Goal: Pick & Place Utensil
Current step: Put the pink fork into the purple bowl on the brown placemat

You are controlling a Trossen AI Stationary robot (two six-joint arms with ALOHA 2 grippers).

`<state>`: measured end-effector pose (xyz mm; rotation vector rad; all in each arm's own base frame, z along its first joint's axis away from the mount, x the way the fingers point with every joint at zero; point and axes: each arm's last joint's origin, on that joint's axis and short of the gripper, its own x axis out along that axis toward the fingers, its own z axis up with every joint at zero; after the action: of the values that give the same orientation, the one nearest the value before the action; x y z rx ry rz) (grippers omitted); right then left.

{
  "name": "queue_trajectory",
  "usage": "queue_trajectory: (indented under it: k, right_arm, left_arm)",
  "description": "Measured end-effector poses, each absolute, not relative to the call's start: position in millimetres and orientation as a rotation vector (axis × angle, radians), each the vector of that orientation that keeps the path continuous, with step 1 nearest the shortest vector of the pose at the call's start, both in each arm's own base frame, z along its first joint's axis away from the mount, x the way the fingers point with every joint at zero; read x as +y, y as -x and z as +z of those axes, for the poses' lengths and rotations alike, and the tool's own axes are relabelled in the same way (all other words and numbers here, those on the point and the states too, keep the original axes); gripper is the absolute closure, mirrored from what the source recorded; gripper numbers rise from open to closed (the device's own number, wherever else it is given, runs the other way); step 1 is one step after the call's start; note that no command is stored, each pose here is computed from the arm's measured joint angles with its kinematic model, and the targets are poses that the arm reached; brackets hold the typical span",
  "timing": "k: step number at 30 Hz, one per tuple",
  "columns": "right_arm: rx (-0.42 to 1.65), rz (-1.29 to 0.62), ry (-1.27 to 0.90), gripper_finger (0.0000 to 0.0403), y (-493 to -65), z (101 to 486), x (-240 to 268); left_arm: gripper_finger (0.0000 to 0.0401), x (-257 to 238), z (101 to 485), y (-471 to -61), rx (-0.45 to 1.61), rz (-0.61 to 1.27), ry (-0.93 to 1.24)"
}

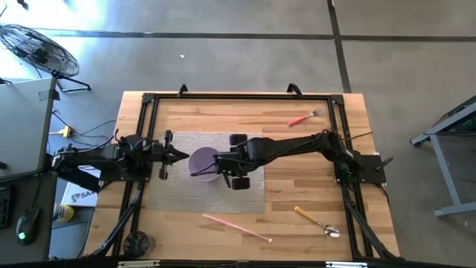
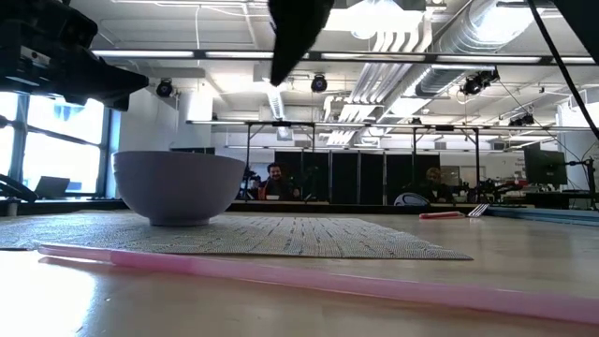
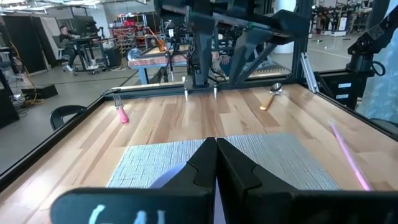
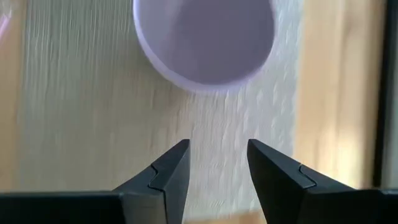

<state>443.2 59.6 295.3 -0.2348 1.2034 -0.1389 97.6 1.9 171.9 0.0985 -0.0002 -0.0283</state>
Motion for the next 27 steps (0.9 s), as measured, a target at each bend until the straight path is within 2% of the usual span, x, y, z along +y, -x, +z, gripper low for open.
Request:
queue_trajectory:
  k: [9, 14, 22, 27]
  right_arm:
    - [1.469, -0.302, 0.11, 0.0265, -416, 289, 51]
    - [1.581, -0.34, 0.045, 0.0278, -409, 268, 31]
    - [1.786, -0.463, -0.147, 0.0284, -374, 226, -45]
    - [1.893, -0.525, -0.185, 0.0284, -342, 200, -93]
  left_arm:
    - [0.04, 2, 172, -98, 0.0, -0.029, -0.099]
    - [0.04, 2, 172, -98, -0.001, -0.029, -0.099]
    - [0.04, 2, 172, -98, -0.001, -0.029, -0.099]
    - [0.04, 2, 172, -98, 0.0, -0.029, -0.099]
